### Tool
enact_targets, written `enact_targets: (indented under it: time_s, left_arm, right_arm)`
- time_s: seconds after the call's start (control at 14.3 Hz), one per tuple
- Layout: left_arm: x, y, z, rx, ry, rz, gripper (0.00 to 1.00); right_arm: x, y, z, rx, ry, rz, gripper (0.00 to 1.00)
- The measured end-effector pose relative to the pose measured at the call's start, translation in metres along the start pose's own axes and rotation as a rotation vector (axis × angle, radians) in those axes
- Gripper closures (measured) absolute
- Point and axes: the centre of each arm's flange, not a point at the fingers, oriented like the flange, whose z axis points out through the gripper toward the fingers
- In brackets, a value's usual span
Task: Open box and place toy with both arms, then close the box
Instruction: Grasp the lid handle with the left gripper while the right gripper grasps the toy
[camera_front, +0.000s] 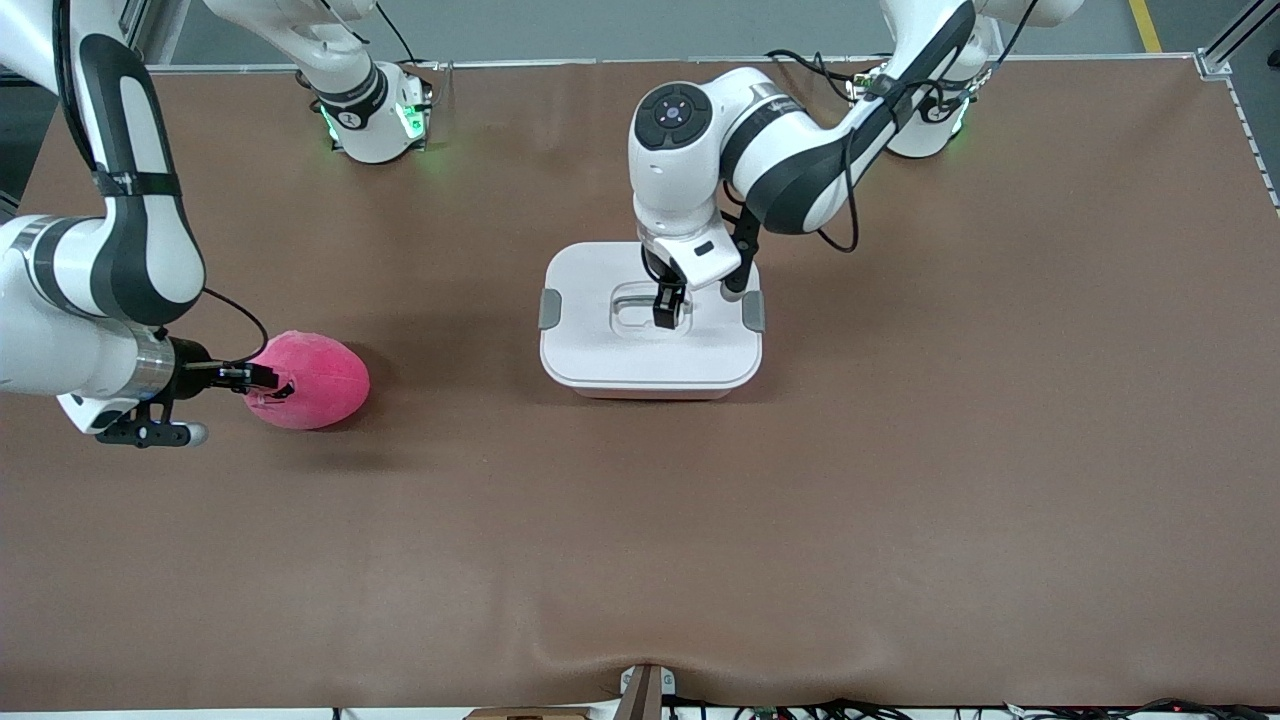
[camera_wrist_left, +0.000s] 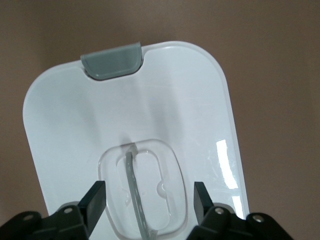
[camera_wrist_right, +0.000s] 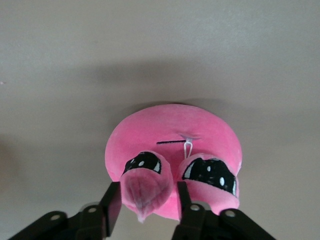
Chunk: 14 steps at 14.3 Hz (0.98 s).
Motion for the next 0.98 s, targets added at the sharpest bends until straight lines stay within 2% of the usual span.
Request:
enact_targets:
  time_s: [0.07,0.21,0.28,0.42,0.49,0.63,0.77,0.98]
  left_arm:
    - [-0.005,-0.002,0.006,-0.004,0.013,-0.016,0.21]
    - [-0.011,-0.005,0.017,-0.004,0.029,-0.048,0.25]
    - [-0.013,-0.006,0.021,0.000,0.030,-0.063,0.25]
    - [-0.016,-0.006,0.024,-0.002,0.023,-0.088,0.35]
    - [-0.018,-0.007,0.025,-0.004,0.019,-0.094,0.35]
    - [-0.021,-0.007,0.026,-0.006,0.013,-0.101,0.39]
    - [-0.023,-0.007,0.029,-0.006,0.005,-0.109,0.52]
    - [-0.030,-0.011,0.037,0.003,0.004,-0.127,0.56]
  right_arm:
    - [0.000,-0.001,0.001,0.000,-0.002,-0.002,0.48]
    - [0.000,-0.004,0.002,-0.001,-0.005,-0.007,0.63]
    - [-0.001,-0.006,0.002,-0.002,-0.007,-0.009,0.63]
    - [-0.001,-0.008,0.004,-0.002,-0.010,-0.012,0.83]
    - [-0.001,-0.008,0.004,-0.002,-0.013,-0.012,0.95]
    - [-0.002,-0.007,0.005,-0.001,-0.023,-0.010,0.96]
    - [-0.003,-0.007,0.004,-0.001,-0.031,-0.010,0.96]
    - [-0.003,-0.010,-0.011,0.001,-0.045,-0.017,0.96]
